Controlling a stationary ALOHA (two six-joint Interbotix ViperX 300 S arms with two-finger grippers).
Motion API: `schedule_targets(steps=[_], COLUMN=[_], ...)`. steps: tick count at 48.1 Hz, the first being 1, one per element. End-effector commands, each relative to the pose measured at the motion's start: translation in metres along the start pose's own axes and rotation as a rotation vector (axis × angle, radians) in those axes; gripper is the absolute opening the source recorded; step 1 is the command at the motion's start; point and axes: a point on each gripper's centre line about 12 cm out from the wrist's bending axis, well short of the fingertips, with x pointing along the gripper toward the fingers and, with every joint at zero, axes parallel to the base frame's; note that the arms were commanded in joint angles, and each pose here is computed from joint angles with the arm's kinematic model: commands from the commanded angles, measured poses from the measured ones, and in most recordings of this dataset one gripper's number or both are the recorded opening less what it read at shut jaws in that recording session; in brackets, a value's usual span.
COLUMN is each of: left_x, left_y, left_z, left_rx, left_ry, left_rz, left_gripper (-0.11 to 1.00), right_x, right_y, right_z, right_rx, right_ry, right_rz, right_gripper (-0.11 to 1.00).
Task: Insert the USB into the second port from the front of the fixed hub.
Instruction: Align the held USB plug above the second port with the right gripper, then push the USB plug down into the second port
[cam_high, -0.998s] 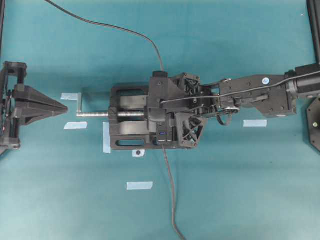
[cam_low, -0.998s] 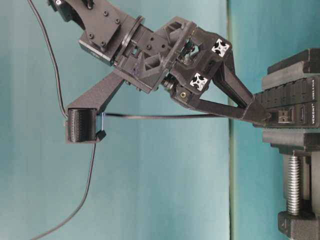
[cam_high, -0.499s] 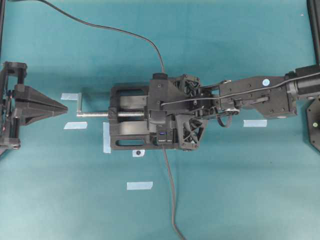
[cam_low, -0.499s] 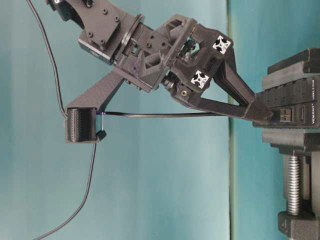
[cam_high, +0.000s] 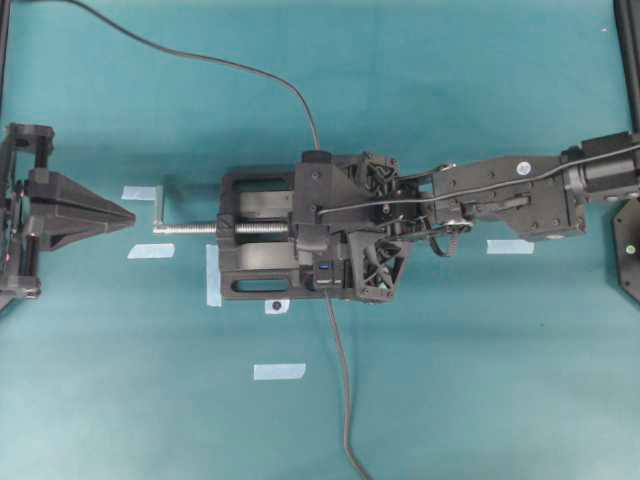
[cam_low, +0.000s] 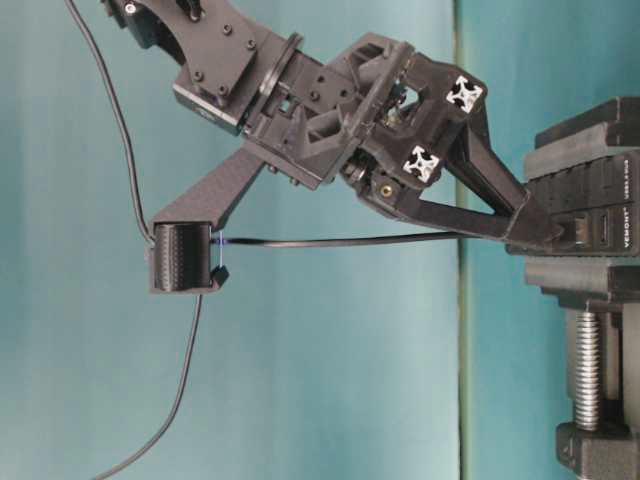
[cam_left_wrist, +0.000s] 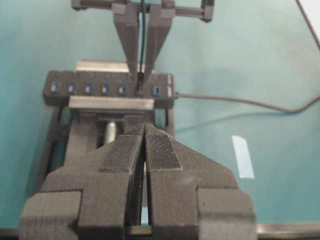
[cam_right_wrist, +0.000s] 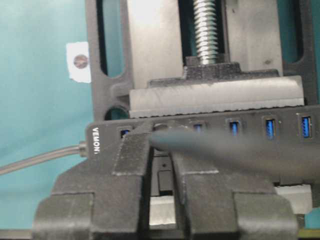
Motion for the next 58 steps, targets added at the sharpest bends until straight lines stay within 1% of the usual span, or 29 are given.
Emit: schedule_targets(steps=[1,29,32,40,45,51,58], left_x=[0.000,0.000,0.000,0.000,0.000,0.000,0.000], left_y=[0.000,0.000,0.000,0.000,0.000,0.000,0.000], left_z=[0.005,0.004,0.005,0.003,0.003,0.003,0.004], left_rx=[0.000,-0.001,0.000,-0.027,-0.037,-0.035,-0.033], left_ry=[-0.018,-0.015,-0.020,-0.020,-0.020,-0.022,-0.023], left_rz=[0.000,0.002,0.000,0.001,0.000,0.001,0.000], left_gripper=[0.00,0.00,0.00,0.00,0.00,0.00,0.00], right_x=[0.000,0.016,0.017,0.015,0.015,0.013,0.007], right_y=[0.001,0.003,0.003,0.003,0.003,0.002,0.002], right_z=[0.001,-0.019,-0.020,-0.018,-0.020,-0.019,-0.014], right_rx=[0.009,0.007,0.009,0.009,0.009,0.009,0.006], right_ry=[0.000,0.069,0.071,0.069,0.088,0.091,0.060], right_rz=[0.001,0.002,0.002,0.002,0.000,-0.001,0.001], right_gripper=[0.08,0.08,0.08,0.08,0.08,0.08,0.08])
